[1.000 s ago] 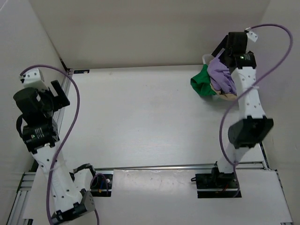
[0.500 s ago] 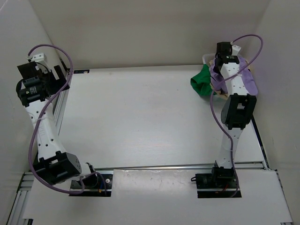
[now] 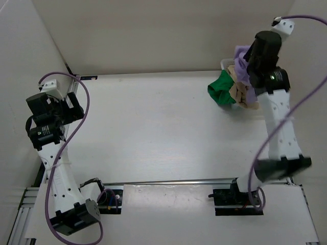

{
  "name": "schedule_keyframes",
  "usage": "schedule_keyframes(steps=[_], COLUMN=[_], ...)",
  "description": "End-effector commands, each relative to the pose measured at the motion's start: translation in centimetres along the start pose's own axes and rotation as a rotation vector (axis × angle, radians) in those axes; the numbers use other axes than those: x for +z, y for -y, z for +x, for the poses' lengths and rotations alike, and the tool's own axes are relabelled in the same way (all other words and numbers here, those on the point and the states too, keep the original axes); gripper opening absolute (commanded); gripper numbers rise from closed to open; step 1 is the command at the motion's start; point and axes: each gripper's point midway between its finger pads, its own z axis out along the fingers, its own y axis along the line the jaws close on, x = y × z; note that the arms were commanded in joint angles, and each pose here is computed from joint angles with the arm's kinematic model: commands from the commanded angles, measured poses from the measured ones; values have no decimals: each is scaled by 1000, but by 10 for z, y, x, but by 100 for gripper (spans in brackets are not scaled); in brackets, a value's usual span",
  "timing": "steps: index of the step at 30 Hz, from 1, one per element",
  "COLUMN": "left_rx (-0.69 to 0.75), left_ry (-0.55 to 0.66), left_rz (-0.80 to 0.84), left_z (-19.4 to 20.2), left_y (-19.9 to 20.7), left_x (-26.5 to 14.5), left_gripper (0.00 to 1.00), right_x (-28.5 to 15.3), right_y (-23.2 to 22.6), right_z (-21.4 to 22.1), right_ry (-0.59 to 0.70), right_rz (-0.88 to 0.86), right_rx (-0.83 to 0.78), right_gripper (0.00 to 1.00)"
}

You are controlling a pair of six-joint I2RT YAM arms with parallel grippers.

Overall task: Fold and stack the t-shirts
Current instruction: Grab crumpled tshirt from bin with the right arm, then move the tshirt to the center of the board

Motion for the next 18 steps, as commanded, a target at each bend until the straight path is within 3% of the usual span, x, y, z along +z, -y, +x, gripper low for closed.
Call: schedule_keyframes(steps=[1,5,6,8,11,14,17,18], left_rx=[1,8,8,8,10,10,0,-5], left_ry=[2,11,11,11,20,22,-23,-45], left_rz=[20,57,68,80,89,79,79,68], left_z=[10,13,13,10,1,-4,2,7], left_y=[5,13,15,17,18,17,16,14], left_x=[-4,-8,-9,-8,-7,-10,-6,-3], left_gripper=[100,100,100,100,100,100,100,100], right_x=[-120,-216,-239,-255,-249,-231,-197,-181], right_y=[-20,-70,-89,-101,-139,-180,-202,-216], right_z=[-111,-137,-134,-129,-78,3,92,129], right_ry=[350,420,379,320,106,-139,-388,-455], right_rz=[-287,-751,-888,-979,-1056,-1052,-886,-849], right_rx=[116,195,237,301,369,351,316,233], right_gripper=[0,0,0,0,0,1,27,57])
